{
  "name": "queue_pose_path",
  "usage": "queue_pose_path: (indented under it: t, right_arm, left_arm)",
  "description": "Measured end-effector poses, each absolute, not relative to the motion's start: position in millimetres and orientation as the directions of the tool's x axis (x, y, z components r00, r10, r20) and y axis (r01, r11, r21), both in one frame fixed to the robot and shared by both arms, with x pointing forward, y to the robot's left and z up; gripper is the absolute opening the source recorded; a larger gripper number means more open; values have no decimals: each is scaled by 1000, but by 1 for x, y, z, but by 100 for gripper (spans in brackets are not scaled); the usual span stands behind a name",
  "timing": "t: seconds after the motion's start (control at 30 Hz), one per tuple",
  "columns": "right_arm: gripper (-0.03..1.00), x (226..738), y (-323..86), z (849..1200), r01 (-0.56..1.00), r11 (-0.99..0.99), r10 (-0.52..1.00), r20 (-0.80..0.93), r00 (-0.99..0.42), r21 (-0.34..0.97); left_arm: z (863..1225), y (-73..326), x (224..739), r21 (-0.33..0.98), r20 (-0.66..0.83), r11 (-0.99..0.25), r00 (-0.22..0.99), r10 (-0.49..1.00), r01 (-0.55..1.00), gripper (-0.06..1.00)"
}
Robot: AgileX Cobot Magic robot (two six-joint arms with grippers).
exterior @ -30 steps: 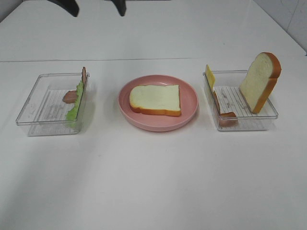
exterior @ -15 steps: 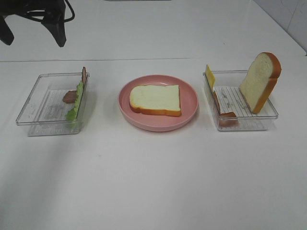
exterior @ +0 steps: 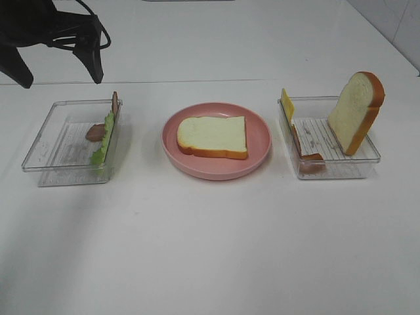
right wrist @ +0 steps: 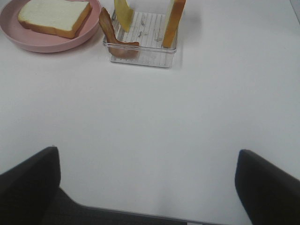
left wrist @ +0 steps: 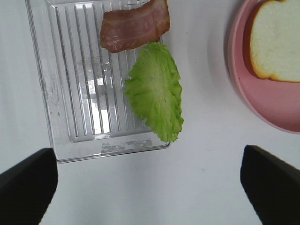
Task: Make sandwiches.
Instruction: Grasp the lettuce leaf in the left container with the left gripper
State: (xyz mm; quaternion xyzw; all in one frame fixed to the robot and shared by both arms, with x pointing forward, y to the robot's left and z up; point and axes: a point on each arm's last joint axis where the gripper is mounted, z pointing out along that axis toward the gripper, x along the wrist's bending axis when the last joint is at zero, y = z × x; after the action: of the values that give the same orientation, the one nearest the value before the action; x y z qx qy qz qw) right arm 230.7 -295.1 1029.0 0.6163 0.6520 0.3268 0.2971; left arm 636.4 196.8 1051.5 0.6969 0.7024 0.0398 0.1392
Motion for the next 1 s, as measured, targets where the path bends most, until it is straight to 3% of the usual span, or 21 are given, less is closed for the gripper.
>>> queue_pose_path:
  t: [0.67,1.0]
  right_arm:
    - [98,231,-295,1029,609,27,998,15,-64,792]
    - [98,231,-295,1029,609,27,998,15,-64,792]
  left_arm:
    - [960,182,663,90,-139,123,-110,984,988,98]
    - [944,173,668,99,-147,156,-141,979,983,97]
